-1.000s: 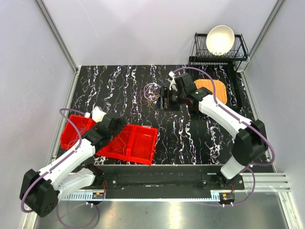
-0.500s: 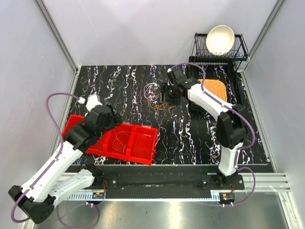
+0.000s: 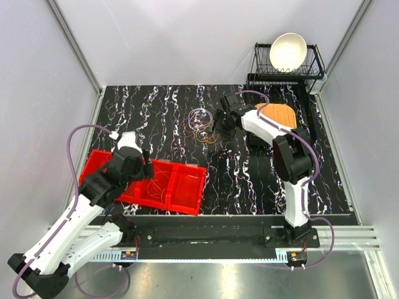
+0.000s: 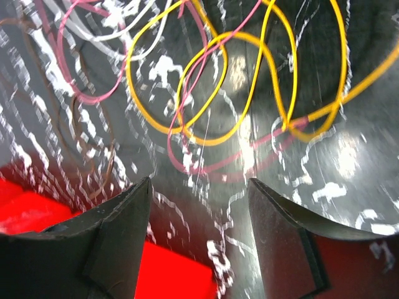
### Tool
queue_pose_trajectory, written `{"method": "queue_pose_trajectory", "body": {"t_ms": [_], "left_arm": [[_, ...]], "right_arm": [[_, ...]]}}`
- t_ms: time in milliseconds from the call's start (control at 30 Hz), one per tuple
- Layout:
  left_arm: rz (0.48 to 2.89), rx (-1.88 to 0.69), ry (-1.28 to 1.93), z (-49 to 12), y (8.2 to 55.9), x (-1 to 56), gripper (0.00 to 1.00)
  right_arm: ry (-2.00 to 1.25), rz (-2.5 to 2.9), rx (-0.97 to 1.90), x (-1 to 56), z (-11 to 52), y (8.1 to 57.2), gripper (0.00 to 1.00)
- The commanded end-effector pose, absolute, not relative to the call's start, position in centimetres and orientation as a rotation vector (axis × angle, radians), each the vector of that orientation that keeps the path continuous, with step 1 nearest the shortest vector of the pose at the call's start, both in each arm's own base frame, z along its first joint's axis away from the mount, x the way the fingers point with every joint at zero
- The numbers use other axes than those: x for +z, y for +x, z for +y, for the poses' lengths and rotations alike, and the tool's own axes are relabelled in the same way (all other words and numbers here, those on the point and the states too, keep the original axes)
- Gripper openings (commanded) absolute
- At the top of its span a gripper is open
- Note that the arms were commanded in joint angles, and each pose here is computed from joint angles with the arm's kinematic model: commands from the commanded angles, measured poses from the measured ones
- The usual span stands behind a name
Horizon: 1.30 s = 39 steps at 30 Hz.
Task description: Untangle the cables
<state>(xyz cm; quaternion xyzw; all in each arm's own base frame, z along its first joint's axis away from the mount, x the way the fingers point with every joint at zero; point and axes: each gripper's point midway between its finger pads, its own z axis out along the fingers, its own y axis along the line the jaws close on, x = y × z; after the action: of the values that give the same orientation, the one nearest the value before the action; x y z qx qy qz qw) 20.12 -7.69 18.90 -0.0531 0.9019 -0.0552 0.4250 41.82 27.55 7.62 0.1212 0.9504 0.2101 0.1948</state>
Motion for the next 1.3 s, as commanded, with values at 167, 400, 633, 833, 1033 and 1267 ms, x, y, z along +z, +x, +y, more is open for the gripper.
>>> {"method": "queue_pose_trajectory", "body": {"t_ms": [167,400,633,833,1033,1267], "left_arm": [[2.143,-0.212,-0.081,-8.0,20.3,20.8,0.75],[2.152,-0.214,-0.077,-8.2,20.3,20.7,0.75],[2.148,-0.215,-0.081,-8.1,20.3,20.7,0.75],[2.152,-0.211,-0.078,-8.1,20.3,20.6,0.75],[2.157,-0.204,-0.079,-8.1,20.3,20.5,0.75],[2.168,-0.186,-0.086,-8.0,20.5,20.2,0.75]], "right_arm": [[0.498,2.59,0.587,6.4,28.1,45.9,0.66],[0.529,2.567,0.574,6.3,27.9,46.7,0.62],[0.555,2.546,0.537,5.9,27.4,47.4,0.57],[0.558,2.531,0.548,6.7,27.4,47.3,0.0],[0.319,2.431,0.629,16.1,30.7,46.4,0.0],[0.0,2.0,0.899,40.1,34.3,43.7,0.0]]}}
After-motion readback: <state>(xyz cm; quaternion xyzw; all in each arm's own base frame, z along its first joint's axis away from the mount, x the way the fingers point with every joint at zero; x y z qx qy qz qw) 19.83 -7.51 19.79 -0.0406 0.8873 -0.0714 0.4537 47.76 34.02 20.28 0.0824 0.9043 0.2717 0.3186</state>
